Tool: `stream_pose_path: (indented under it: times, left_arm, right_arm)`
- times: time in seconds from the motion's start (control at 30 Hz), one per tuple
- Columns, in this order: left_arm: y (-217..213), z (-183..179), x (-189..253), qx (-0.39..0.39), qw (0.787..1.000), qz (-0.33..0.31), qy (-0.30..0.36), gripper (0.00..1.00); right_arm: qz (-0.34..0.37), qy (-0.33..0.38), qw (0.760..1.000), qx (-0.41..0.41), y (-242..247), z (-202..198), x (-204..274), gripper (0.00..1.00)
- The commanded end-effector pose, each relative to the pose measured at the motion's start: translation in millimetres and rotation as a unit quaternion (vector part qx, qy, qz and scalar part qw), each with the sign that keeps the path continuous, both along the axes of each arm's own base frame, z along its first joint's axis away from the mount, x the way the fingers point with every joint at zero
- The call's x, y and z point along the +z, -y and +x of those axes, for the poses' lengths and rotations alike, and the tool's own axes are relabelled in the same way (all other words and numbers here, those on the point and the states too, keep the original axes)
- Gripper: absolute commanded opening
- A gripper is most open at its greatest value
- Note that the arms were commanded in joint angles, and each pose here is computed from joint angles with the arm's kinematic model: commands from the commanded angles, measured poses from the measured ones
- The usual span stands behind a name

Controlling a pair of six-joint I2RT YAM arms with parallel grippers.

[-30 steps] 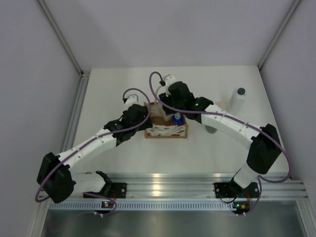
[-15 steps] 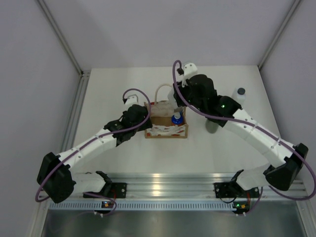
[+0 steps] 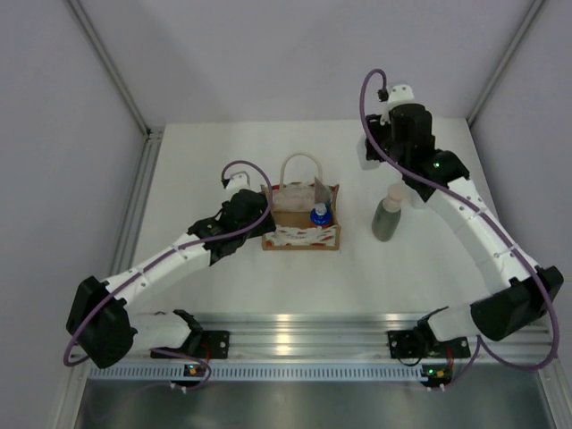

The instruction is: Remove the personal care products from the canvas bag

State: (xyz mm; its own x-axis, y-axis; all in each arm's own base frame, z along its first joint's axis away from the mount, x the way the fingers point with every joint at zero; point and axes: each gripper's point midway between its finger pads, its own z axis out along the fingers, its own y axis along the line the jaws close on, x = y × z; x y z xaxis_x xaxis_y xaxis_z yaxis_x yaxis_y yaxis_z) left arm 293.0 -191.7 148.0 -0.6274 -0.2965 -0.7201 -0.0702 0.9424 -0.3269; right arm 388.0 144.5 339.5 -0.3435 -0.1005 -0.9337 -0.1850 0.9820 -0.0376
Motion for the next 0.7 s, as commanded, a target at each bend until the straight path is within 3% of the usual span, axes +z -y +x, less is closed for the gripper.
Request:
stream_pose_path:
  times: [0.0,0.3,0.67]
  left_arm:
    - [-1,1,14,0.005,1.0,-0.016,0.02,0.66]
    - [-1,-2,16,0.0,1.0,-0.021,0.02,0.66]
    - [-1,-3,21,-0.004,0.999,-0.025,0.027,0.67]
  right_arm:
    - [0.035,0.075,0.996,0.018,-9,32,36,0.0]
    - [0.023,0.023,0.999,0.028,-6,94,-37,0.0]
    - [-0.013,-0.044,0.997,0.06,-16,120,-133,0.0]
